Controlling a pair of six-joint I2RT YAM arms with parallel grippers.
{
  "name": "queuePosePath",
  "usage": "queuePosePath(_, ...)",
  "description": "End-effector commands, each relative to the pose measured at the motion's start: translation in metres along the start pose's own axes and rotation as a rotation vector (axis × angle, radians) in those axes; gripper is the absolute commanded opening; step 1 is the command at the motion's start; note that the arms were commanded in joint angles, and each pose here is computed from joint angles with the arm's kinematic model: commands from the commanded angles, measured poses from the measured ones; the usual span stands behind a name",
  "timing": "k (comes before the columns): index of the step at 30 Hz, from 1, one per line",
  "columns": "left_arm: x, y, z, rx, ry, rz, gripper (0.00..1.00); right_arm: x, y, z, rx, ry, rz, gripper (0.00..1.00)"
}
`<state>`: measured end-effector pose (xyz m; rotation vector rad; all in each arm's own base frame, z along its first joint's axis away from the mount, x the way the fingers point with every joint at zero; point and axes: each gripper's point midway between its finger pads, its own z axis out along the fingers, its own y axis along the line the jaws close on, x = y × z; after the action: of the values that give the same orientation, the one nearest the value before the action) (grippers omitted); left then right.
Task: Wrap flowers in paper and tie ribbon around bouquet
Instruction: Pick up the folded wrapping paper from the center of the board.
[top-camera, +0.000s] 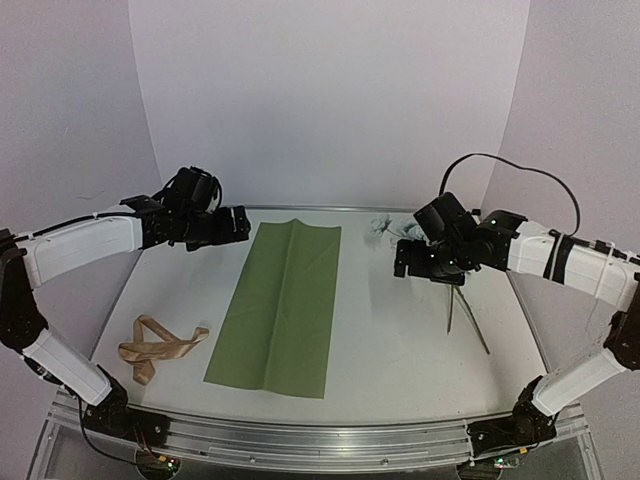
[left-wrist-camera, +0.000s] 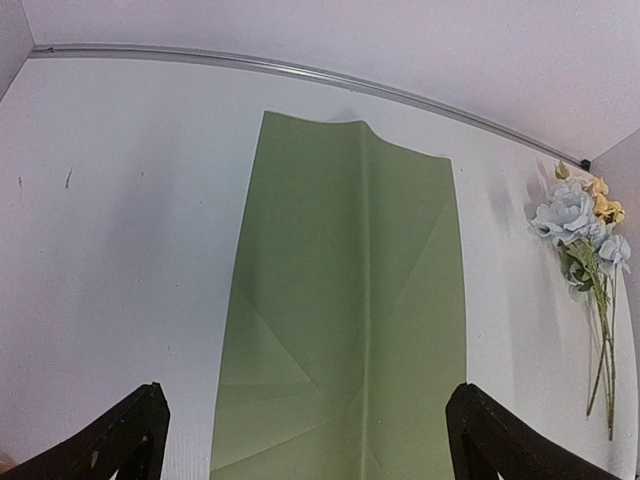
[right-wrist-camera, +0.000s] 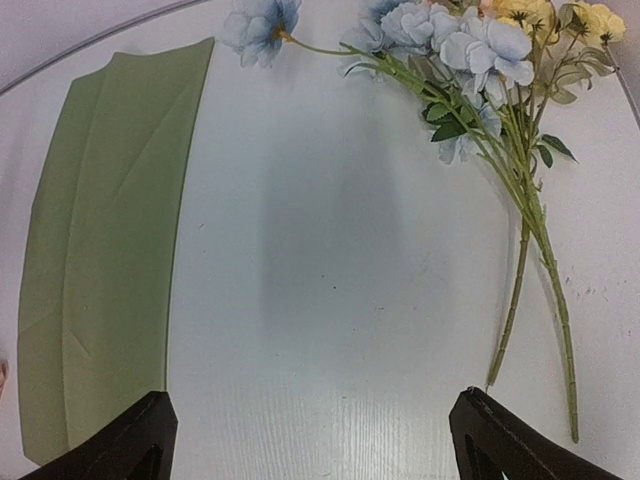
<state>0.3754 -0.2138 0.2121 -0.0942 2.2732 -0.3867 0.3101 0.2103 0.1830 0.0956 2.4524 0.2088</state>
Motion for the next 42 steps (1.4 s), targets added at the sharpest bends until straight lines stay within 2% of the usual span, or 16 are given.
queuePosePath(1,0.006,-0.003,0.007,0.022,0.025,-0.054,1.0,-0.006,0.039,-0.002,-0.066,0.0,-0.002,0.98)
queuePosePath(7,0.037,0.022,0.015,-0.046,0.1,-0.097,1.0,0.01,0.093,0.017,-0.117,0.063,-0.049,0.97)
queuePosePath(15,0.068,0.044,0.013,-0.043,0.152,-0.157,1.0,0.025,0.185,0.04,-0.178,0.127,-0.149,0.79)
queuePosePath(19,0.084,0.049,0.015,-0.022,0.185,-0.179,1.0,0.041,0.216,0.054,-0.164,0.141,-0.218,0.71)
queuePosePath(23,0.095,0.049,0.017,-0.005,0.213,-0.179,1.0,0.06,0.228,0.071,-0.155,0.173,-0.238,0.64)
queuePosePath(35,0.102,0.035,0.024,0.093,0.223,-0.203,1.0,0.099,0.257,0.104,-0.152,0.223,-0.348,0.57)
queuePosePath(42,0.103,0.037,0.03,0.081,0.234,-0.216,1.0,0.111,0.271,0.13,-0.153,0.226,-0.358,0.52)
